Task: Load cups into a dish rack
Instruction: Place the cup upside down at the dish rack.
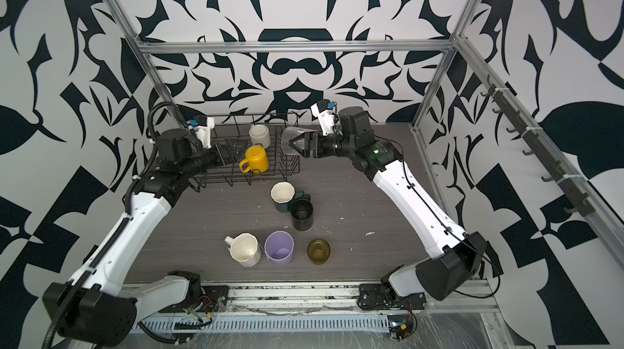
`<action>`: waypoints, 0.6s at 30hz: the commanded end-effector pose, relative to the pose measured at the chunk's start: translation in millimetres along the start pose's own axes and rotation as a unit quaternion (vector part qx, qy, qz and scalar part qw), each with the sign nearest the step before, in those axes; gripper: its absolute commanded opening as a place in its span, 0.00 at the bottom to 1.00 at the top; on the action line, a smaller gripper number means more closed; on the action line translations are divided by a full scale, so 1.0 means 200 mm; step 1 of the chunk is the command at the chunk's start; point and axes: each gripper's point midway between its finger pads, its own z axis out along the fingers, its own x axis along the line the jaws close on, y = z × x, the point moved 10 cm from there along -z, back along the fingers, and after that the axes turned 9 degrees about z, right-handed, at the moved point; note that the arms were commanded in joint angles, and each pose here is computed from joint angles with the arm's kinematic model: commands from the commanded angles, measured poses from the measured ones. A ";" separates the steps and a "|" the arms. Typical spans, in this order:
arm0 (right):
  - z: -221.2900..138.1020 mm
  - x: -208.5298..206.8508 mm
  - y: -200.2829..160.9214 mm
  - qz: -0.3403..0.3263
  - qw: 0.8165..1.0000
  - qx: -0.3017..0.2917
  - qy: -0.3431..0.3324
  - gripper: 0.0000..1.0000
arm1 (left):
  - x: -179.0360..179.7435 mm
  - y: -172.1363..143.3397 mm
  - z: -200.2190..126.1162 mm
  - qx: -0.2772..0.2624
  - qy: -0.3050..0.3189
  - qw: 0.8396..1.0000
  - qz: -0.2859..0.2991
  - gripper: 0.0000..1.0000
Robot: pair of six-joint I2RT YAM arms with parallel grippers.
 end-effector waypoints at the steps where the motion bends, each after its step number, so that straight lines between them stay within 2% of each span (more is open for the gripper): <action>1: 0.03 -0.03 0.07 -0.039 0.998 -0.007 -0.056 0.00 | 0.10 0.01 -0.12 -0.026 0.161 0.986 0.043 0.99; 6: 0.15 -0.09 0.16 -0.059 0.993 0.005 -0.106 0.00 | 0.16 -0.01 -0.20 -0.043 0.236 0.969 0.052 0.99; 13: 0.35 -0.12 0.28 -0.092 0.982 0.018 -0.163 0.00 | 0.23 -0.08 -0.22 -0.041 0.295 0.953 0.049 0.99; 18: 0.56 -0.16 0.32 -0.109 0.974 0.037 -0.195 0.00 | 0.28 -0.10 -0.24 -0.039 0.324 0.944 0.047 0.99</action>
